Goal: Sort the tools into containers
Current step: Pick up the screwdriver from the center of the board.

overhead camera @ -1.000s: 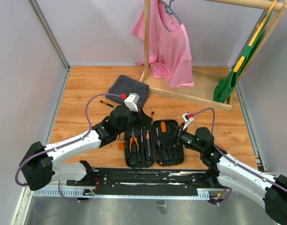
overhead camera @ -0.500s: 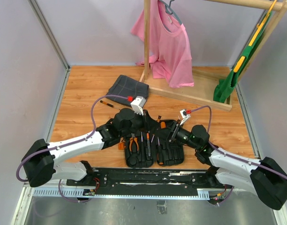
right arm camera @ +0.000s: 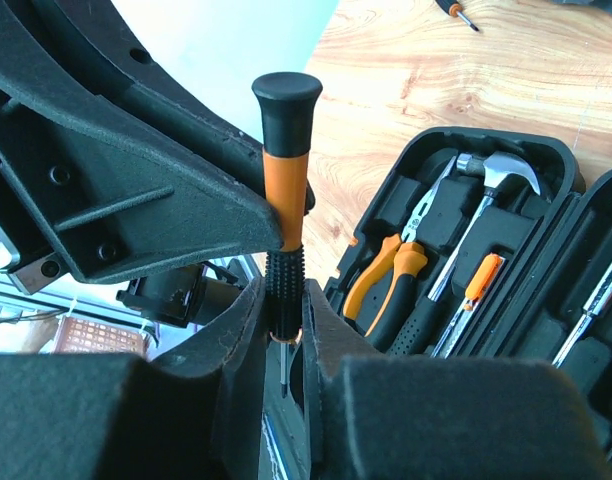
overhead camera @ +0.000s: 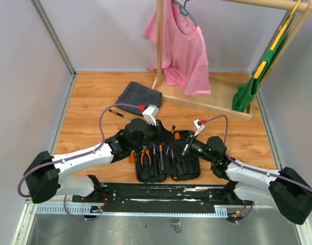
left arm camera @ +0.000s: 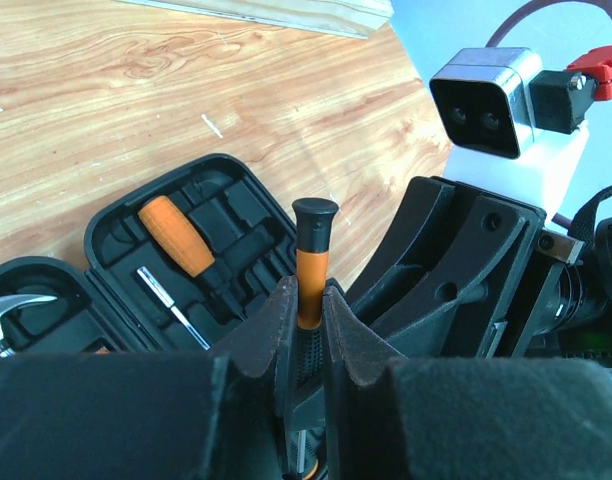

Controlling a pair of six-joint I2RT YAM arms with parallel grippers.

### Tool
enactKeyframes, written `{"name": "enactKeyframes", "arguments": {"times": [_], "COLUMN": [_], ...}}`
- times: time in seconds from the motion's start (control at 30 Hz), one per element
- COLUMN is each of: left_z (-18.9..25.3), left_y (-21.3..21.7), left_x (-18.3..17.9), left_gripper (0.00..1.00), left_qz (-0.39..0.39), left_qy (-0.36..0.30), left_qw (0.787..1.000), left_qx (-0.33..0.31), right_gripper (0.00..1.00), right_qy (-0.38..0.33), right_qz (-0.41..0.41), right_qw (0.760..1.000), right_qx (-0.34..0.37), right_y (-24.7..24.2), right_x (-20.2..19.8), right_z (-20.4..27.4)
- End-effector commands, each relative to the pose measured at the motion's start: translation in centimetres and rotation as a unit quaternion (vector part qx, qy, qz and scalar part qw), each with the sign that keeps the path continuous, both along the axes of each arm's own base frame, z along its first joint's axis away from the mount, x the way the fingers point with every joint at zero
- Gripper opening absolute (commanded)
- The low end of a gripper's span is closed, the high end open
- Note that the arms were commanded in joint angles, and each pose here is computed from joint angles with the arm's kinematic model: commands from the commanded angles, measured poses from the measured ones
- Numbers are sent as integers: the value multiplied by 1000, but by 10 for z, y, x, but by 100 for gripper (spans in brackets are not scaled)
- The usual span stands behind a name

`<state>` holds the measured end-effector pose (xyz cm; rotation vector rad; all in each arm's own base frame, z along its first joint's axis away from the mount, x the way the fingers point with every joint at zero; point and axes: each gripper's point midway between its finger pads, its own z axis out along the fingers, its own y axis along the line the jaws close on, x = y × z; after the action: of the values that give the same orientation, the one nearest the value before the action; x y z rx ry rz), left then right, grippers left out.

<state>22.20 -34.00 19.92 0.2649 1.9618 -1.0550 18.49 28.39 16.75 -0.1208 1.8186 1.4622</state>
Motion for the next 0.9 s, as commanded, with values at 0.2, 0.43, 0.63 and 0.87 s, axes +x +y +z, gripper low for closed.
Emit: {"name": "enactKeyframes", "arguments": {"times": [0.2,0.43,0.63,0.87], "left_z": [39,47,41,43], "left_y": [-3,17,40,57], "left_x": [0,7,11,11], "left_gripper": [32,39,40,48], "left_qz": [1,37,66,88], "left_qy": [-35,-45,-47,-45], "left_qw": [999,998,994,990], "left_qx": [-33,11,76,99], "right_gripper": [1,1,1,1], "right_qy": [-23,-34,-96,-255], "right_qz": [-4,-93,-191,-178], "right_qw": [1000,991,961,926], "right_qx": [-5,-95,-174,-215], "right_y": [0,-27,-68,-78], "right_x": [1,23,46,46], "right_z": [7,-6,0,37]}}
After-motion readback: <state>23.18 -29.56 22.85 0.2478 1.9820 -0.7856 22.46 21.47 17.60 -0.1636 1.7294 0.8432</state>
